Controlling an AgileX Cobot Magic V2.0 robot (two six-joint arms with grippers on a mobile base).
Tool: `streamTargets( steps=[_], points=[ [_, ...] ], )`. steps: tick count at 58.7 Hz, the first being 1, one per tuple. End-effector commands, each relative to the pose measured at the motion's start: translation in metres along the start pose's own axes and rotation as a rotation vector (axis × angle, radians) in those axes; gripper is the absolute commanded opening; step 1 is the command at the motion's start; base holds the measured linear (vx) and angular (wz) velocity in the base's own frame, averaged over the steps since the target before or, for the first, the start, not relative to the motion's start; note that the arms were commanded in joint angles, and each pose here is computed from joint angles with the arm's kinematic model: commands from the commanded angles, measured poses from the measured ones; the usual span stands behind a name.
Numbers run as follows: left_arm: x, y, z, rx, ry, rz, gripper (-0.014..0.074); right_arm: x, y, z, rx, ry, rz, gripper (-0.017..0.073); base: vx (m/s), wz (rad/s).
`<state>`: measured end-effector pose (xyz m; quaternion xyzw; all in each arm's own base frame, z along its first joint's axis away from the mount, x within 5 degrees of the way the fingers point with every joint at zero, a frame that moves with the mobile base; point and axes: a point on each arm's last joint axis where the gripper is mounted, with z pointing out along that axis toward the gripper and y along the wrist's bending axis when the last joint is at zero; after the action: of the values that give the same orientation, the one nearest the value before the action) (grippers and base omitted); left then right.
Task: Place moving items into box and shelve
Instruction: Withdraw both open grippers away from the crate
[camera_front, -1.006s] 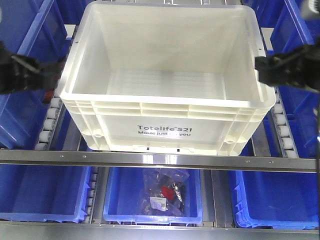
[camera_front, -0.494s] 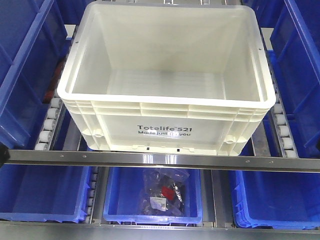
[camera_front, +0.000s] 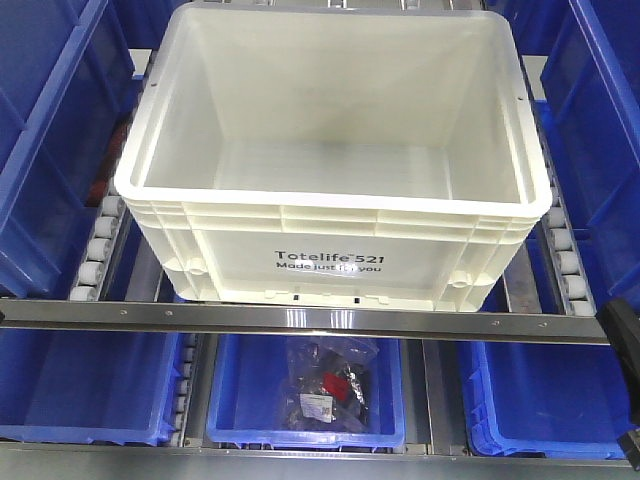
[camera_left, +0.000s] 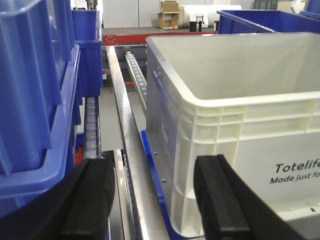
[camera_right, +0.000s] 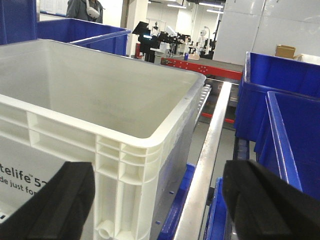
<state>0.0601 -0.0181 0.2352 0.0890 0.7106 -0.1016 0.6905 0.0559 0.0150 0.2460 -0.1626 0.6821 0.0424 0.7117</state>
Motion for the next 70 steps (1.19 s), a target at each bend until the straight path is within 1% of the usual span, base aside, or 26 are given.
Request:
streamTargets(
  steps=[1,3,6,10,11,13,18,19,22,33,55,58,64,66,67,70],
  points=[
    [-0.0161,0.0023,-0.0005,-0.024,-0.100,-0.024,0.0479,-0.0163,0.0001,-0.0007,-0.013,-0.103,-0.021,0.0568,0.00,0.00],
    [-0.0160,0.0023,-0.0005,-0.024,-0.099,-0.024,0.0470,-0.0165,0.0001,-0.0007,-0.014,-0.105,-0.022,0.0564,0.00,0.00],
    [-0.0160,0.0023,-0.0005,-0.024,-0.099,-0.024,0.0432,-0.0171,0.0003,-0.0008,-0.015,-0.111,-0.025,0.0540,0.00,0.00],
    [-0.0160,0.0023,-0.0005,-0.024,-0.099,-0.024,0.0328,-0.0173,0.0003,-0.0008,-0.015,-0.114,-0.028,0.0463,0.00,0.00],
    [-0.0160,0.0023,-0.0005,-0.024,-0.099,-0.024,0.0278,-0.0173,0.0003,-0.0008,-0.015,-0.114,-0.028,0.0430,0.00,0.00],
    [-0.0162,0.0023,-0.0005,-0.024,-0.101,-0.024,0.0209,-0.0173,0.0003,-0.0008,-0.015,-0.114,-0.028,0.0366,0.00,0.00],
    [-0.0180,0.0031,-0.0007,-0.032,-0.122,-0.024,0.0021,-0.0173,0.0003,-0.0008,-0.015,-0.114,-0.028,0.0132,0.00,0.00],
    [-0.0183,0.0032,-0.0008,-0.034,-0.125,-0.024,-0.0010,-0.0173,0.0003,-0.0008,-0.015,-0.114,-0.028,0.0100,0.00,0.00],
    [-0.0188,0.0034,-0.0009,-0.036,-0.130,-0.023,-0.0009,-0.0173,0.0003,-0.0008,-0.016,-0.113,-0.024,-0.0018,0.00,0.00],
    [-0.0169,0.0026,-0.0006,-0.027,-0.109,-0.024,-0.0008,-0.0168,0.0002,-0.0008,-0.015,-0.108,-0.018,-0.0010,0.00,0.00],
    [-0.0171,0.0027,-0.0006,-0.028,-0.112,-0.024,-0.0008,-0.0168,0.0002,-0.0008,-0.015,-0.108,-0.018,-0.0010,0.00,0.00],
    [-0.0171,0.0027,-0.0006,-0.030,-0.111,0.000,-0.0008,-0.0168,0.0002,-0.0008,-0.015,-0.108,-0.018,-0.0010,0.00,0.00],
    [-0.0161,0.0028,-0.0004,-0.031,-0.109,0.004,-0.0008,-0.0168,0.0002,-0.0008,-0.015,-0.108,-0.018,-0.0010,0.00,0.00],
    [-0.0161,0.0028,-0.0004,-0.032,-0.108,0.016,-0.0008,-0.0168,0.0002,-0.0008,-0.015,-0.108,-0.018,-0.0010,0.00,0.00],
    [-0.0161,0.0029,-0.0004,-0.033,-0.108,0.039,-0.0008,-0.0168,0.0002,-0.0008,-0.015,-0.108,-0.018,-0.0010,0.00,0.00],
    [-0.0160,0.0030,-0.0004,-0.036,-0.107,0.064,-0.0008,-0.0168,0.0002,-0.0008,-0.015,-0.108,-0.018,-0.0010,0.00,0.00]
  ],
)
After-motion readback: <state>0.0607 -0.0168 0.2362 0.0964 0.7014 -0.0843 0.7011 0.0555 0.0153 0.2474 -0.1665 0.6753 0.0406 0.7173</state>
